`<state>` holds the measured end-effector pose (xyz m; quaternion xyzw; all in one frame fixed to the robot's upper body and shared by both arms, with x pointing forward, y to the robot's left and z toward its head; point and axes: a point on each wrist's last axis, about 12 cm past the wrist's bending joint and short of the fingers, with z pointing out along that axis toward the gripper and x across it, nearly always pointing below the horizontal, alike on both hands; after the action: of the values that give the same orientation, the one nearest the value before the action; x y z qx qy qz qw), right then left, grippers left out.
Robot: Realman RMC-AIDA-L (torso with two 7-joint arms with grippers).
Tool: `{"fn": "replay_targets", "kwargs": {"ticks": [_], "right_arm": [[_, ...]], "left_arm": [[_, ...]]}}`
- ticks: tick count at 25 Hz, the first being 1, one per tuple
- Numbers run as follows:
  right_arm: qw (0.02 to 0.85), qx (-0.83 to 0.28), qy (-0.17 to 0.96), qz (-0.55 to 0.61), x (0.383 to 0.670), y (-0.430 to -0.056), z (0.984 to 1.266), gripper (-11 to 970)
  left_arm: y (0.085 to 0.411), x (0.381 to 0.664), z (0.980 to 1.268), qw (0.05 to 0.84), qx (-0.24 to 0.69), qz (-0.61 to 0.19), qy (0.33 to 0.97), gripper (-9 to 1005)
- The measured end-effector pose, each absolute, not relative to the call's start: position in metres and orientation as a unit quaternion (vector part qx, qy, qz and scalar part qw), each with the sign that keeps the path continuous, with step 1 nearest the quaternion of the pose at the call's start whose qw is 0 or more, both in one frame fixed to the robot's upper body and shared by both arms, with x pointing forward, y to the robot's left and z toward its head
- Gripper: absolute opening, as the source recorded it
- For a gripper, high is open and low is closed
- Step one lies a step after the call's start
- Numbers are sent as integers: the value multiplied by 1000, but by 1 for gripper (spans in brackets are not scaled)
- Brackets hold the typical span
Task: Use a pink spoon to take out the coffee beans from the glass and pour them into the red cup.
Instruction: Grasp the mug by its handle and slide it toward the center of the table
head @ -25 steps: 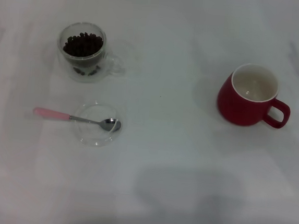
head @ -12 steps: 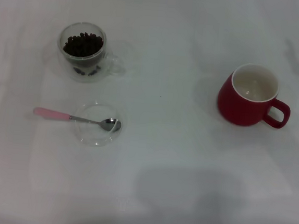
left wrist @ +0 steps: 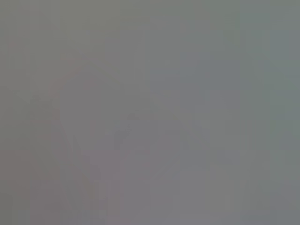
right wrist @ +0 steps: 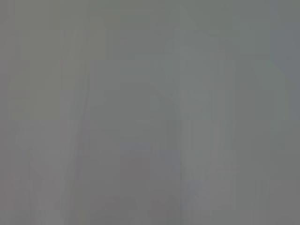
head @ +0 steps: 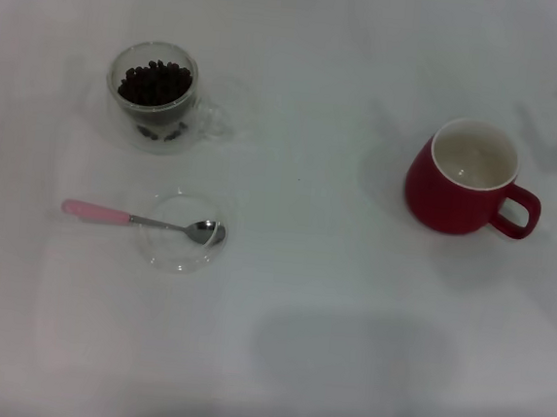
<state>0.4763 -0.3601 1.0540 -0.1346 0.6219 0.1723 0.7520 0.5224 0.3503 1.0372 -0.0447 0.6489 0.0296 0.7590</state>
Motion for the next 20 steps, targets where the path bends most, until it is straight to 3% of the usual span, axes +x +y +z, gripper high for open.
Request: {"fn": "replay_targets", "kwargs": {"ticks": [10,20], "right_arm": [[687,-141,672,237,412,-358,1026,725],[658,-138,708,215,381,-347,1001,729]], "left_arm": [[368,520,1046,770,-38,55,634,876],[372,514,1044,769,-43,58,635,876]]}}
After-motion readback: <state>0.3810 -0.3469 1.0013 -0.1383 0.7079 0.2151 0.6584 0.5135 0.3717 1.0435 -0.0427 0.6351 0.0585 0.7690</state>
